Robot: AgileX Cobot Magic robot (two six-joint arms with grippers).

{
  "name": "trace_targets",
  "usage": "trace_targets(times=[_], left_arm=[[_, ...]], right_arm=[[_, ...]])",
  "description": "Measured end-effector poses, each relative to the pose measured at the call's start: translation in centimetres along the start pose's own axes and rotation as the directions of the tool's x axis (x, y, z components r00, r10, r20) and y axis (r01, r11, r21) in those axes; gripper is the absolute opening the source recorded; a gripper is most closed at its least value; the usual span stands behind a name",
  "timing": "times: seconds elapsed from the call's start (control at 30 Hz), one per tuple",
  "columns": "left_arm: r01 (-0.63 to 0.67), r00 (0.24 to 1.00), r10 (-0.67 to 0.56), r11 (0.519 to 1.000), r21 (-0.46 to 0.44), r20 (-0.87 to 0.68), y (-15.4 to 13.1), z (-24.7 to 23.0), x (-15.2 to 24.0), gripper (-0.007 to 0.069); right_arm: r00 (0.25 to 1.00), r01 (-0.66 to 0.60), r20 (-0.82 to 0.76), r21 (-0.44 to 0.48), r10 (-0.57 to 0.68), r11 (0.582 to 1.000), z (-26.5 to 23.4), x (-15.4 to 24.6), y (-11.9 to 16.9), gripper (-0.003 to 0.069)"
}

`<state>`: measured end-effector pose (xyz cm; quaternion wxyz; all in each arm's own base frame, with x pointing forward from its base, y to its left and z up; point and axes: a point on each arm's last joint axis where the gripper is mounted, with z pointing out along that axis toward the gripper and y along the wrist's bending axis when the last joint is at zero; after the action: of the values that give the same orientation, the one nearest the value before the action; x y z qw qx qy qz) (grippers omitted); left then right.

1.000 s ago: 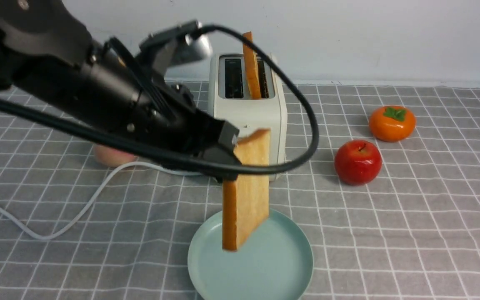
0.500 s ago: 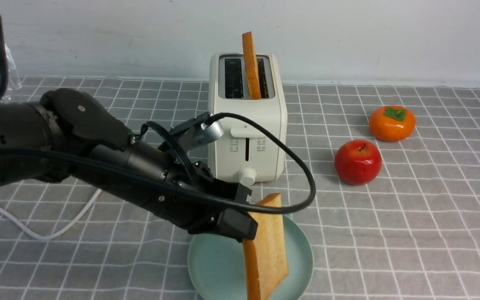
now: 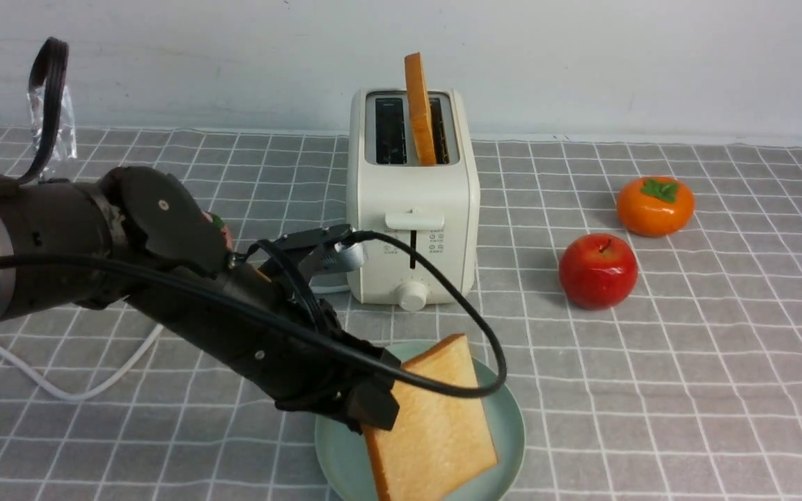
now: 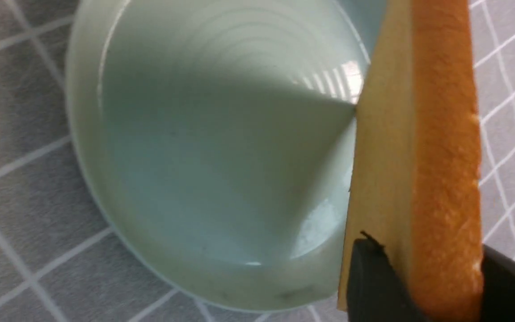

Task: Take toasted bread from bread machine on grey coffee table place on plate.
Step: 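Place the slice of bread on the plate with the left gripper, then grasp the toast slice in the toaster and pull it up out of the slot with the right gripper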

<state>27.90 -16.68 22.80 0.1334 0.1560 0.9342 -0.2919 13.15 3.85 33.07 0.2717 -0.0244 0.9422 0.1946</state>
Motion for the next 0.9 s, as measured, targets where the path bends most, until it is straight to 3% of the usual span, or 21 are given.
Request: trace_targets(times=[0.1, 0.2, 0.4, 0.5, 0.53, 0.77, 0.9], left_arm=[[0.017, 1.000, -0.017, 0.999, -0.050, 0.007, 0.3, -0.2, 0.0, 0.0309], [0.032, 0.999, -0.029, 0.989, -0.145, 0.024, 0.7, -1.3, 0.1, 0.0288], [0.052, 0.995, -0.021, 0.945, -0.323, 0.101, 0.8, -5.0, 0.6, 0.0152], [0.076, 0.984, -0.004, 0.916, -0.393, 0.180, 0.0, -8.4, 1.3, 0.0021], [0.081, 0.979, 0.003, 0.911, -0.403, 0.204, -0.3, -9.5, 1.7, -0.0014], [0.095, 0.929, 0.055, 0.920, -0.381, 0.366, -3.2, -16.5, 5.2, -0.0014], [0.094, 0.894, 0.078, 0.930, -0.356, 0.441, -3.9, -19.0, 8.6, -0.0014]], right_arm=[[1.000, -0.004, -0.012, -0.010, 0.004, 1.000, 0.0, -0.8, 0.2, 0.0039], [1.000, -0.005, -0.007, -0.017, 0.005, 1.000, -0.1, -2.7, 0.5, 0.0053], [0.999, 0.031, 0.011, -0.047, -0.030, 0.998, -0.6, -6.6, 1.3, 0.0103], [0.997, 0.077, -0.004, -0.100, -0.077, 0.992, 0.4, -9.3, 2.8, 0.0127], [0.995, 0.098, -0.009, -0.116, -0.100, 0.988, 0.8, -10.1, 3.4, 0.0131], [0.965, 0.261, -0.001, -0.120, -0.263, 0.958, 5.6, -15.6, 8.6, 0.0169], [0.962, 0.271, 0.029, -0.068, -0.270, 0.960, 9.2, -19.2, 11.1, 0.0256]])
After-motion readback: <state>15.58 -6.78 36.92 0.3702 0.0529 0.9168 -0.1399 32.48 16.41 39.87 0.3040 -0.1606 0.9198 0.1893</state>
